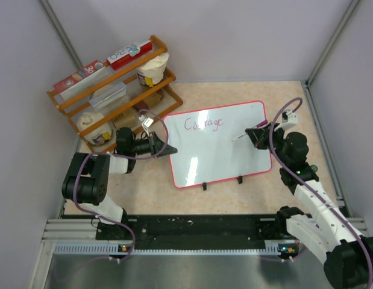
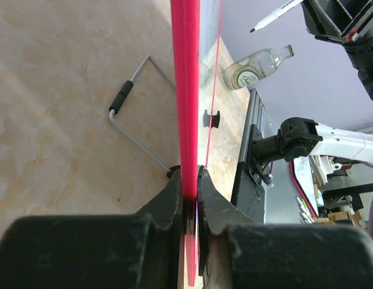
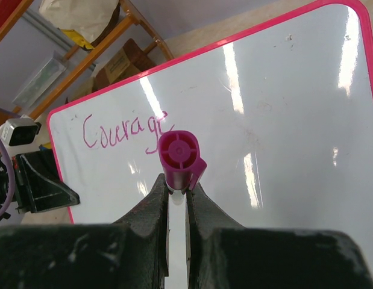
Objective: Write a sentence on the whiteboard
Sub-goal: Write with the whiteboard marker on the whiteboard.
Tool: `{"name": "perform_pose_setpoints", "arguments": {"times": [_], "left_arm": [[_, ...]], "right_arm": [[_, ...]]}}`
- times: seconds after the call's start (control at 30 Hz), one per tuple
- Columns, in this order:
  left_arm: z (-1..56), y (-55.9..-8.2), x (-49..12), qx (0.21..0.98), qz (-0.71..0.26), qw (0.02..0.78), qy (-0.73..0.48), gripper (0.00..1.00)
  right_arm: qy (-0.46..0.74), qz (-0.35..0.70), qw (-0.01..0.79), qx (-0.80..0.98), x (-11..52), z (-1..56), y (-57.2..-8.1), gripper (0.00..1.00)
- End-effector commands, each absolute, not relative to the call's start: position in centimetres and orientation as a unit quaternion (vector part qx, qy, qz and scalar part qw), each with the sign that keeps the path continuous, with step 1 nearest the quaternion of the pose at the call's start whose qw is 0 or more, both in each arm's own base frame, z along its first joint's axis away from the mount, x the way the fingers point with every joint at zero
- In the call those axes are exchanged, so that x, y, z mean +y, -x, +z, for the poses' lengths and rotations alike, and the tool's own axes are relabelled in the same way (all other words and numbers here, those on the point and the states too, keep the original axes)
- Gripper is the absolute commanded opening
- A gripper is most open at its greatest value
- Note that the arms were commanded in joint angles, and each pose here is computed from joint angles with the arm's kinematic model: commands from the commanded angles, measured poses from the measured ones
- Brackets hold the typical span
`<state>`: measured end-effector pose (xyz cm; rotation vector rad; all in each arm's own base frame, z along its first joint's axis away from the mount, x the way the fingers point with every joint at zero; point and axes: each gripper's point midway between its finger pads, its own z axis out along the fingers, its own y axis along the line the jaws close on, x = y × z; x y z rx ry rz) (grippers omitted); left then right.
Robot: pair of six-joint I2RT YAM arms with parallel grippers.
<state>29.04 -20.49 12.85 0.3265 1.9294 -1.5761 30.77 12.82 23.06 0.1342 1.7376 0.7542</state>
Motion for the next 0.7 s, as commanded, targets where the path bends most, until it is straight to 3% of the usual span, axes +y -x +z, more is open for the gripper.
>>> {"name": "perform_pose_setpoints", "arguments": {"times": [0.0,0.67], "left_arm": [[13.1,-30.8,-20.1,0.728,-0.562,0.367,-0.135,0.0],[13.0,-30.8,-20.0,0.73,-0.561,0.367,-0.133,0.0]], "right_arm": [[-0.051,0.328,0.603,0.725,12.7,24.9,-30.9,0.0],[-0.046,0.34,0.613,0.711,13.1,26.1,-31.2,0.0]]}}
